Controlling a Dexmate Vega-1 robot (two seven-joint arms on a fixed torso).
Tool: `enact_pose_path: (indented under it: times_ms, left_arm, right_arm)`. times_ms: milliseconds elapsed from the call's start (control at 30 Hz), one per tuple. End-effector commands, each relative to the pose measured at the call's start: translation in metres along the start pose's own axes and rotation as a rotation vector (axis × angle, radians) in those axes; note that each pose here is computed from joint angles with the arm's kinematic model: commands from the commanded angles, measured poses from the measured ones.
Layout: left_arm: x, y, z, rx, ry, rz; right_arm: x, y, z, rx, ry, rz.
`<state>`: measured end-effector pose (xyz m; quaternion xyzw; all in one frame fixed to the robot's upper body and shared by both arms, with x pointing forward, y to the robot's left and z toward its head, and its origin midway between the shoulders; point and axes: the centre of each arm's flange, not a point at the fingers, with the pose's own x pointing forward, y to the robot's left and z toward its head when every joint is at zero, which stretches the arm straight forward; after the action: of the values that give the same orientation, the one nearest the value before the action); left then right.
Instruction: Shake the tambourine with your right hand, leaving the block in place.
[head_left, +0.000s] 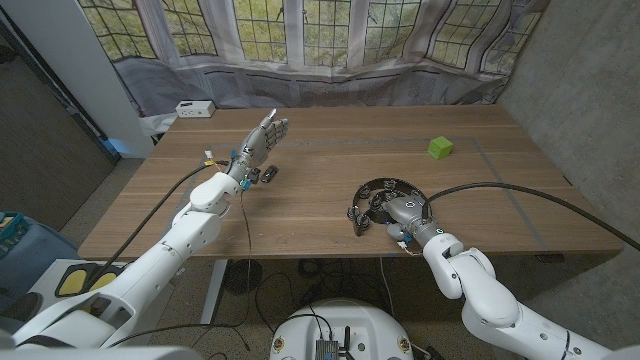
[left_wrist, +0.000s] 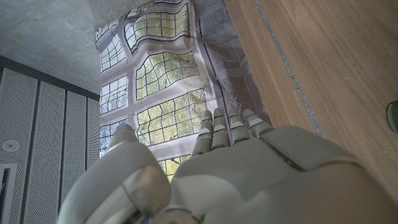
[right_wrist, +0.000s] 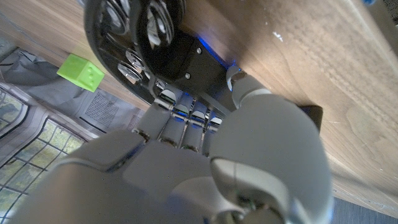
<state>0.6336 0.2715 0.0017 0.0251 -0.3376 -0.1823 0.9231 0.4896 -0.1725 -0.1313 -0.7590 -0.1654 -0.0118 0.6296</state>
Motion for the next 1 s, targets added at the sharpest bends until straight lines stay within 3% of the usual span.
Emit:
enact_pose_path:
  times_ms: [33,367,700,1000]
  left_arm:
    - [-0.001,0.002,-0.004,-0.007,0.01,0.015]
    - [-0.001,0.002,-0.004,-0.009,0.013,0.017]
    - [-0.003,0.001,-0.008,-0.01,0.024,0.022]
    - [-0.004,0.004,0.0,0.007,0.01,0.032]
  right_arm:
    - [0.012,0.005,-0.001,0.016,-0.015,0.002]
    - [0.014,-0.002,0.001,0.04,-0.05,-0.06]
    - [0.011,-0.01,-0.001,0.034,-0.033,-0.061]
    - [0.003,-0.02,-0.003,0.02,-0.018,-0.067]
